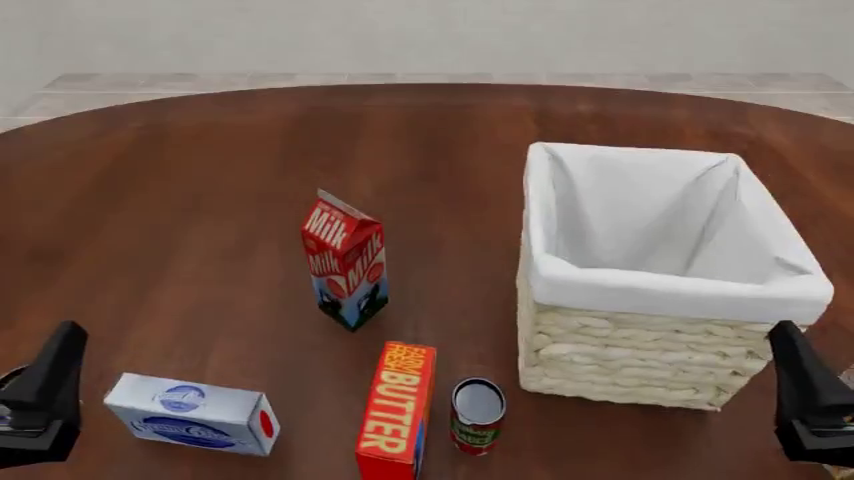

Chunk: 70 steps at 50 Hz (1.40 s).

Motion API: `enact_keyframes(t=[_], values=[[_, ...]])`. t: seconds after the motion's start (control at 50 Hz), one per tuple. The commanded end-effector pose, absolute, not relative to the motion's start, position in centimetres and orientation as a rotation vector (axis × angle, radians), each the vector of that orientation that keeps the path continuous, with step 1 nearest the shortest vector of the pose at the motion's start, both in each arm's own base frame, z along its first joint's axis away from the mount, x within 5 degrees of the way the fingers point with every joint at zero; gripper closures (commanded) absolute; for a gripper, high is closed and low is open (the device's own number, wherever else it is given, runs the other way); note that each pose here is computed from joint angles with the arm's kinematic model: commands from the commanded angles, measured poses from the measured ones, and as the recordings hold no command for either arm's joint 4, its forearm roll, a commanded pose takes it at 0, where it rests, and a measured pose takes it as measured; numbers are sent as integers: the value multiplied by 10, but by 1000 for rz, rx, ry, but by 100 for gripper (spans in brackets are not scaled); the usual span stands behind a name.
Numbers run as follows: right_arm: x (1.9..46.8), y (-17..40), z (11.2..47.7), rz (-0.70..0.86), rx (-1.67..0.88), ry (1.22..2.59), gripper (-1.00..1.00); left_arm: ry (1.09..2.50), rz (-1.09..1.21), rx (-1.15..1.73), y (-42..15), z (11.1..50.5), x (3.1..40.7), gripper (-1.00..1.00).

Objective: Pick up the alphabet soup and the tomato sauce, and put them in the basket.

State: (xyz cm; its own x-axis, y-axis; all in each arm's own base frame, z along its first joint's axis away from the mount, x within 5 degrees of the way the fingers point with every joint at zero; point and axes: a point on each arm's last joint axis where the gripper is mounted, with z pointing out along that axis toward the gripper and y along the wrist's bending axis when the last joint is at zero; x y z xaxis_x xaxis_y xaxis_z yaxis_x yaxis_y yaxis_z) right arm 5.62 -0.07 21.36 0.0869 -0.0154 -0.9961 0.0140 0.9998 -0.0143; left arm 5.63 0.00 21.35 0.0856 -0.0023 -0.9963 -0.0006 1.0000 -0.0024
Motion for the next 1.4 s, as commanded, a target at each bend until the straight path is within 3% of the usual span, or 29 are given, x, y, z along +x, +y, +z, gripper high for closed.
enact_keyframes(t=[0.02, 0.38, 0.74, 1.4], values=[[56, 0, 217, -3, 0, 1474, -100, 1490, -1, -6, 0, 213, 56, -100], [53, 1, 230, 18, -10, 1454, -100, 1492, 5, -3, 0, 214, 59, -100], [43, 10, 258, 187, -174, 1445, -100, 1490, 5, 0, 0, 214, 56, -100], [40, 28, 243, 351, -569, 1423, -100, 1490, -2, -2, 0, 215, 59, -100]])
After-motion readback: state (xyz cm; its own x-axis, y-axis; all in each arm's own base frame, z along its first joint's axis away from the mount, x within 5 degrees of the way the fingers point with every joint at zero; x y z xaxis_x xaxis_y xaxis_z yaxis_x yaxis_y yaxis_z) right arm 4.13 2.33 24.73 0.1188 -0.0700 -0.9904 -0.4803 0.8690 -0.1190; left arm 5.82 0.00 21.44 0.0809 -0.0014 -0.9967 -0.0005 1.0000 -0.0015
